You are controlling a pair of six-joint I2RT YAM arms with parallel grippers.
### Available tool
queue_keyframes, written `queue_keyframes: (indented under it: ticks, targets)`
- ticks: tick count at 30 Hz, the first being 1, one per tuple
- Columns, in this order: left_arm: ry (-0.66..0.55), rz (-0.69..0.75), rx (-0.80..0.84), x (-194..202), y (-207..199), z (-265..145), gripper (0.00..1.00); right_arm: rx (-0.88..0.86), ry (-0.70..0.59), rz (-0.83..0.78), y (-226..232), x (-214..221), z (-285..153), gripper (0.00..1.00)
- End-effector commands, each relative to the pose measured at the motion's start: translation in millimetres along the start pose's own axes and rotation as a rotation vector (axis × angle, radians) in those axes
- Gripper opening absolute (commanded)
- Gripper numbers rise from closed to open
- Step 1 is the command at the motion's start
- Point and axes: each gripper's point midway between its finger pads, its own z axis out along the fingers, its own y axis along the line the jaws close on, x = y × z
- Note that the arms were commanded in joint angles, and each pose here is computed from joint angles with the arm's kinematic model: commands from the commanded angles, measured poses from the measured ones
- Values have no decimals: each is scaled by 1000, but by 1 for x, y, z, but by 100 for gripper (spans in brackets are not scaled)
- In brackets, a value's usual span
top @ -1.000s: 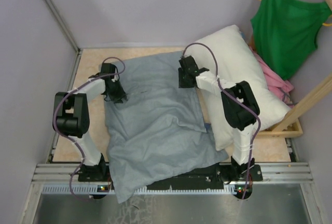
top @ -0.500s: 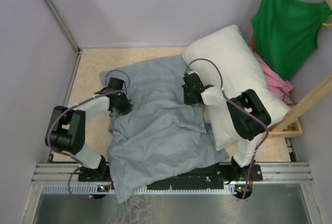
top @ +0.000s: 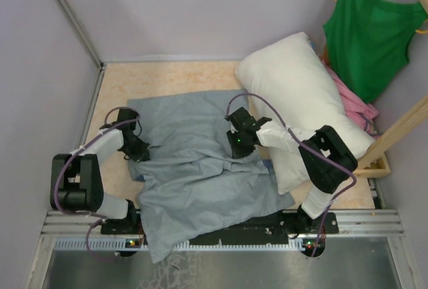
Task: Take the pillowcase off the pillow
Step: Fold the pillowcase at the center of the board.
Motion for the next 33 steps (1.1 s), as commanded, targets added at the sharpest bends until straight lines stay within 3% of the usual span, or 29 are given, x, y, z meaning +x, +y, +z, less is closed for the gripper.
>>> queue_keyframes:
  ticks: [1,4,6,7,8,9,10,13,16,21,26,33]
  targets:
    - [-67,46,-60,-51,15,-6,0,-56,-94,-85,16,-50,-52,42]
    - [-78,174,76,-84,-20,-15,1,-152,-320,56,16,-122,-89,71]
    - [-104,249,187,-100,-47,-23,13,-195,-458,170,2,-167,-105,79]
    - [-133,277,223,-109,-57,-29,42,-197,-500,218,-8,-185,-107,80]
    - [-182,285,224,-121,-62,-33,61,-182,-536,253,-19,-202,-108,80]
    - [-245,289,209,-137,-65,-37,72,-151,-542,287,-33,-215,-98,80]
    - [-304,282,191,-152,-66,-39,77,-113,-550,313,-47,-227,-90,80]
    - [-388,271,168,-193,-70,-37,79,34,-527,307,-82,-249,-59,75]
    - [-409,301,20,-229,-69,-30,78,157,-432,256,-105,-255,-29,69]
    - [-418,362,-107,-274,-79,-8,78,77,-392,218,-92,-265,-8,51]
    - [-441,424,-61,-294,-96,12,79,39,-374,226,-82,-259,8,58]
    - [-358,472,-39,-285,-92,44,76,199,-354,313,-151,-244,18,67]
